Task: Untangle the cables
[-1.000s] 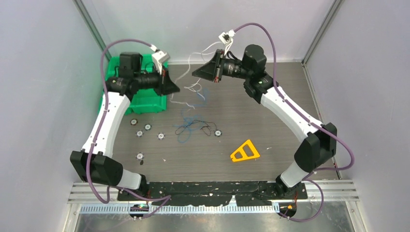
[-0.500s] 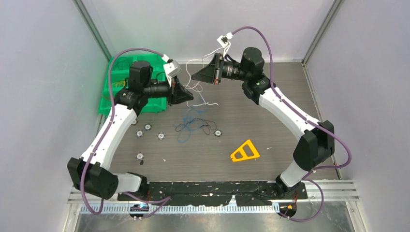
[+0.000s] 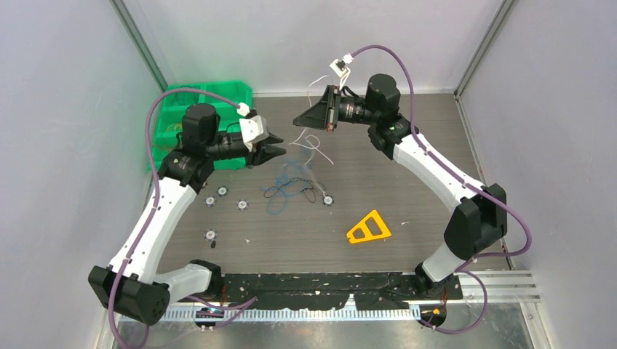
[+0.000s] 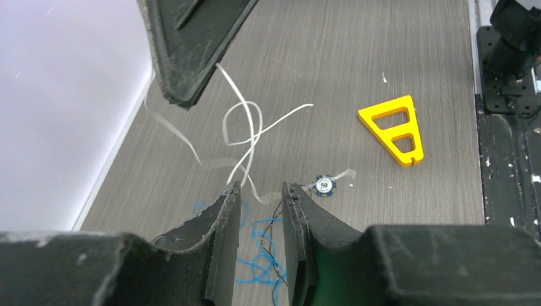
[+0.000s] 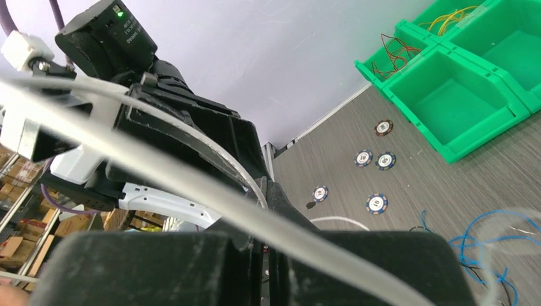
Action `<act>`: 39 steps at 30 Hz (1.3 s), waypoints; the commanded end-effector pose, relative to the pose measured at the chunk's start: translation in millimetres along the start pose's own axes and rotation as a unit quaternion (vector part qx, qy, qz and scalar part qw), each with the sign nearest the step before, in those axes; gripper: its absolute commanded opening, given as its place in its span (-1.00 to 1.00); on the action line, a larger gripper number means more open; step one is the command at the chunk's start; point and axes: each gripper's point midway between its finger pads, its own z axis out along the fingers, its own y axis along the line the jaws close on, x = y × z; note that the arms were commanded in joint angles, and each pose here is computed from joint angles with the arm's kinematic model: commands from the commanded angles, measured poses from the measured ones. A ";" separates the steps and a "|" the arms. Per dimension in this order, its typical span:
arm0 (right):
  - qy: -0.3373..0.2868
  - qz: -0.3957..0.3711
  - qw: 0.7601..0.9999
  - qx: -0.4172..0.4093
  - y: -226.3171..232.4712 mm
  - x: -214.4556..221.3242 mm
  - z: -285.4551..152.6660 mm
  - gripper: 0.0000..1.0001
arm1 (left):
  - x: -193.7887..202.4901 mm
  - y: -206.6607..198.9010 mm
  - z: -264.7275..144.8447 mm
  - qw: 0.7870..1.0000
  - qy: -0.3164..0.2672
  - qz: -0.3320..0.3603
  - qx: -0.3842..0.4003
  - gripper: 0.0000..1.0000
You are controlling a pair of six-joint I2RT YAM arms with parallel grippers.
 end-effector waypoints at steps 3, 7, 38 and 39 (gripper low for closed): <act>-0.013 -0.029 0.999 -0.040 33.4 -10.8 -4.4 -0.89 | 2.3 1.6 16.5 0.999 -0.006 0.037 0.017 -0.39; -0.013 -0.035 0.998 -0.046 38.0 -10.8 -4.9 -0.89 | 6.6 7.7 22.9 1.000 -0.013 -0.009 0.004 -0.19; 0.271 -0.136 0.899 0.316 -165.9 102.7 -162.0 -0.89 | 109.1 16.1 94.4 0.978 0.135 -0.156 0.037 0.50; 0.315 -0.124 0.885 0.320 -182.9 120.8 -166.9 -0.89 | 111.8 18.5 97.0 0.975 0.138 -0.172 0.038 0.49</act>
